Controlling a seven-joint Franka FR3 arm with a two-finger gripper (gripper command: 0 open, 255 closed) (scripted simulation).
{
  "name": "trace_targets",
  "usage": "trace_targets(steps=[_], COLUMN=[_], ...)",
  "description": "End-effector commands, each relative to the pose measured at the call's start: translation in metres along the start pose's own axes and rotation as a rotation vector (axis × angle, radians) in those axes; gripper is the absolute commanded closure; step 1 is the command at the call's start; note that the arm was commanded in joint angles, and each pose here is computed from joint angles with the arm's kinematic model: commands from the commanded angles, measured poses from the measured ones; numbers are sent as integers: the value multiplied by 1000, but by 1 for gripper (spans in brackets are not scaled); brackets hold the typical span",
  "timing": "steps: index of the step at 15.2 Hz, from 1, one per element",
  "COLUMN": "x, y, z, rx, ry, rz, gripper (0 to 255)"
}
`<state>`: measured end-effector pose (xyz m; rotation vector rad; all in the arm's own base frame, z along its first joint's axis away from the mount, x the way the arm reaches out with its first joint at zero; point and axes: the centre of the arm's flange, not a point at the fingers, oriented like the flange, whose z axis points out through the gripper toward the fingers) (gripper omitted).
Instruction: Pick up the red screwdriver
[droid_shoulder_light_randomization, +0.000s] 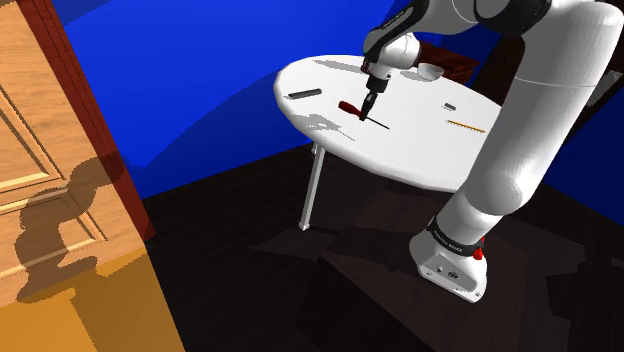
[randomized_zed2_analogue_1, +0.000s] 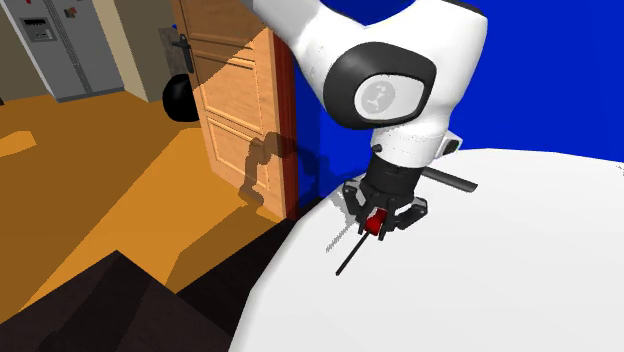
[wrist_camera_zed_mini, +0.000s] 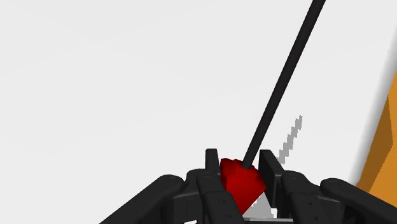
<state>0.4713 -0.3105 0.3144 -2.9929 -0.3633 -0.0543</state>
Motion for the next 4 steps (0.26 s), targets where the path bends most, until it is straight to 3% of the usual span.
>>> trace_targets(steps=[1, 4], x=[0, 0], y=[-2, -3], z=[-11, -17], rx=[0, 0], ry=[0, 0], rz=[0, 0], gripper=[255, 255])
